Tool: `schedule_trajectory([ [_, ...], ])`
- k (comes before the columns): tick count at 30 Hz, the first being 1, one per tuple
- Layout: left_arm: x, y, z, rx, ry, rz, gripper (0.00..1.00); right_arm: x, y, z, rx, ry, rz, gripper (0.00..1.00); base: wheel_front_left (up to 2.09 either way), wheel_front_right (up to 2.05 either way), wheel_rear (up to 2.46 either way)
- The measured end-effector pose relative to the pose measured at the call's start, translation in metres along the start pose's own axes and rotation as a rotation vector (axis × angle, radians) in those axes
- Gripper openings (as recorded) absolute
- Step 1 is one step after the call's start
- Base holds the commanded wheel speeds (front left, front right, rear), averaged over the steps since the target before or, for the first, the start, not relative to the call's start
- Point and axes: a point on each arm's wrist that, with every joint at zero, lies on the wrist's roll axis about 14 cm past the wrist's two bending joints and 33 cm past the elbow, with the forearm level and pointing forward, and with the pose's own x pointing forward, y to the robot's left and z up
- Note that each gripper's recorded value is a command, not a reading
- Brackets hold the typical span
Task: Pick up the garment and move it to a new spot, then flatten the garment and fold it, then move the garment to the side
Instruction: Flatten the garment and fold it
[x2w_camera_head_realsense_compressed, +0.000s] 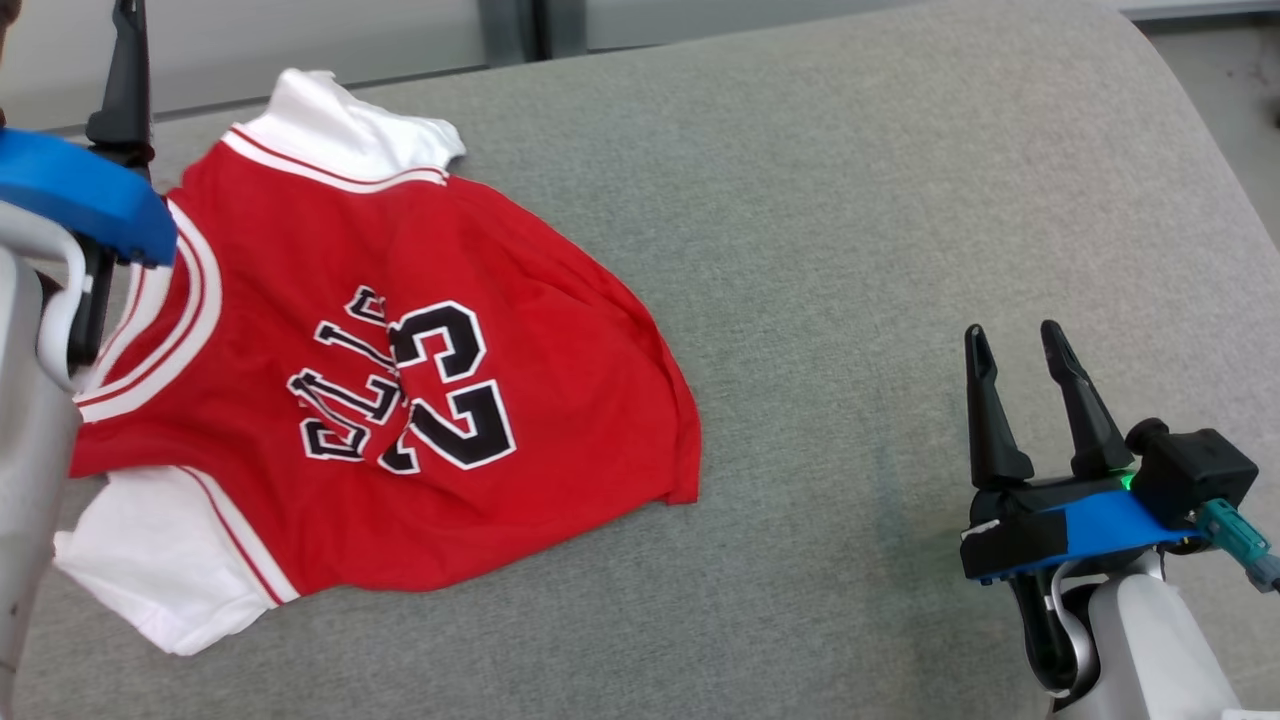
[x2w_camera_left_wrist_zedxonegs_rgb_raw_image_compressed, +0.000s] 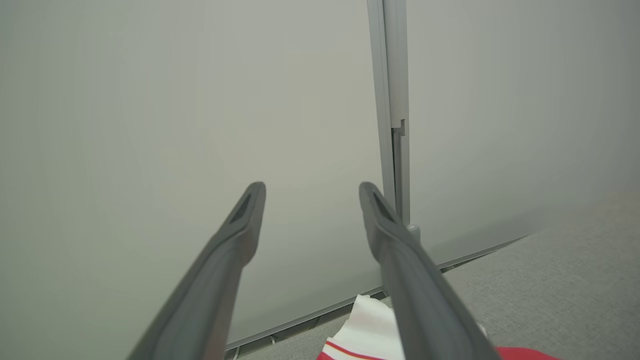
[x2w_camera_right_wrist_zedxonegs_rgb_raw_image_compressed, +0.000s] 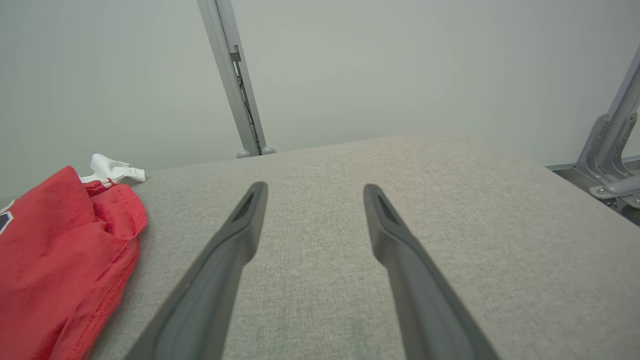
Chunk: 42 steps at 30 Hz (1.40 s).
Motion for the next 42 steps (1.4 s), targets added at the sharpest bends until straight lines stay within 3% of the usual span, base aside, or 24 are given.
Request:
schedule_trajectory([
  [12,-0.106,0.012,0.002,-0.056,-0.062,0.163,1.00,0.002,0.038,0.005,0.019,-0.018,0.104,1.00,0.00,0.00,0.00],
  [21,-0.175,0.004,-0.033,-0.121,0.023,0.263,1.00,-0.001,0.052,0.003,0.017,-0.012,0.142,1.00,0.00,0.00,0.00],
  [31,-0.201,0.002,-0.067,-0.128,0.134,0.281,1.00,0.000,0.061,0.001,0.011,-0.007,0.169,1.00,0.00,0.00,0.00],
  [42,-0.237,-0.016,-0.148,-0.221,0.407,0.285,1.00,-0.002,0.056,-0.003,0.007,0.005,0.157,1.00,0.00,0.00,0.00],
])
